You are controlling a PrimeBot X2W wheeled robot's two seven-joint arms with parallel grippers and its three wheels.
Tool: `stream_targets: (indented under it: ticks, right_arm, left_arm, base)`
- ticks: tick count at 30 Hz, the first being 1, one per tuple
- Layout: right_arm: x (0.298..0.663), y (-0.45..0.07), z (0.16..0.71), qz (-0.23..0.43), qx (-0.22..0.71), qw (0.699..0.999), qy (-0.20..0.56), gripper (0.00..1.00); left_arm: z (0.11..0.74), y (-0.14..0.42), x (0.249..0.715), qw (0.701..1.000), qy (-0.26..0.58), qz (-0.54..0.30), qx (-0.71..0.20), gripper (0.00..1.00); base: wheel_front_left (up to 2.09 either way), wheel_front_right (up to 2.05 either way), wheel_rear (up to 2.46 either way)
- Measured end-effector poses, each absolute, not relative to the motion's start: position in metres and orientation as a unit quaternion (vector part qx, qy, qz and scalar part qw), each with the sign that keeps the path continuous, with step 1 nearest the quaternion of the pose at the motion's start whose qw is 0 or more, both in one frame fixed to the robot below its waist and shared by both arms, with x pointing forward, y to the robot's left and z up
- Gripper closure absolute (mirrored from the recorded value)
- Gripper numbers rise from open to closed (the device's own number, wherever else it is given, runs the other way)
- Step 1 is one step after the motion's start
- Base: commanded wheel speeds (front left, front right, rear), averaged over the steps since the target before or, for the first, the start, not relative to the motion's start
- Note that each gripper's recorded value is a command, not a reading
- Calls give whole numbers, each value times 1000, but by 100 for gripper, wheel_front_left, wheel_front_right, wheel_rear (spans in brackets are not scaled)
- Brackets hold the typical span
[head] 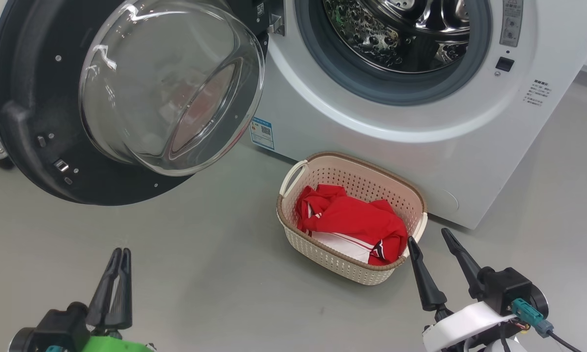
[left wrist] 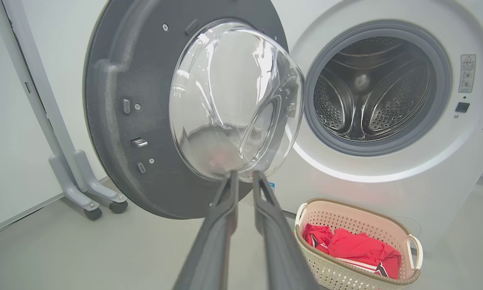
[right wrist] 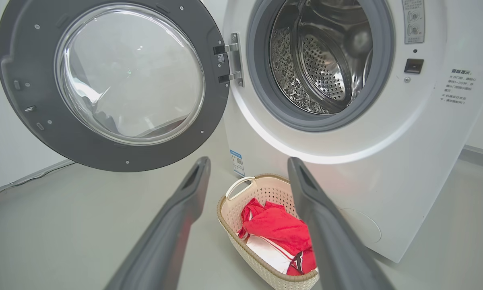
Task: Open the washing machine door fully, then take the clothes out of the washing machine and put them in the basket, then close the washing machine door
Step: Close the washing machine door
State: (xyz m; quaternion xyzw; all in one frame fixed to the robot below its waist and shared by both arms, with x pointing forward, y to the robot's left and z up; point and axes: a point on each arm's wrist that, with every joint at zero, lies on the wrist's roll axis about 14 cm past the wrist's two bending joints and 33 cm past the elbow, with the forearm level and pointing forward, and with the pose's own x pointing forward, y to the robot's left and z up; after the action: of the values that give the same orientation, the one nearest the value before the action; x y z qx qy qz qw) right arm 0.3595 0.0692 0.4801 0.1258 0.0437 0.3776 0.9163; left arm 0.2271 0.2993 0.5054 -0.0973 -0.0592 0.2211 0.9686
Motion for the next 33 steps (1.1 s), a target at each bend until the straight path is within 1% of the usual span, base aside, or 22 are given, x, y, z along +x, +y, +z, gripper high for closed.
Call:
stream_targets:
  ticks: [8,10,16,21,24,27,33]
  right_arm:
    - [360,70,478,378,128,916,47,0]
    - [361,70,475,379,126,916,49,0]
    - [363,72,469,387,118,913,55,0]
    - [367,74,465,391,115,911,59,0]
    - [369,71,457,391,109,911,69,0]
    - [372,68,451,390,106,912,77,0]
    - [383,61,448,382,99,916,76,0]
  left_arm:
    - [513,306,226,965,-72,230,-99,100]
    - [522,311,226,963,-87,237,-100,100]
    - [569,343,222,941,-169,271,-107,100]
    - [596,362,217,931,-206,288,-83,100]
    - [623,385,211,923,-237,299,-53,100]
    - [638,404,206,916,-251,311,-38,100]
    - [651,440,212,900,-273,328,-94,100]
  base:
    - [0,0,0]
    - [0,0,0]
    - [0,0,0]
    - [0,0,0]
    - [0,0,0]
    - [0,0,0]
    - [0,0,0]
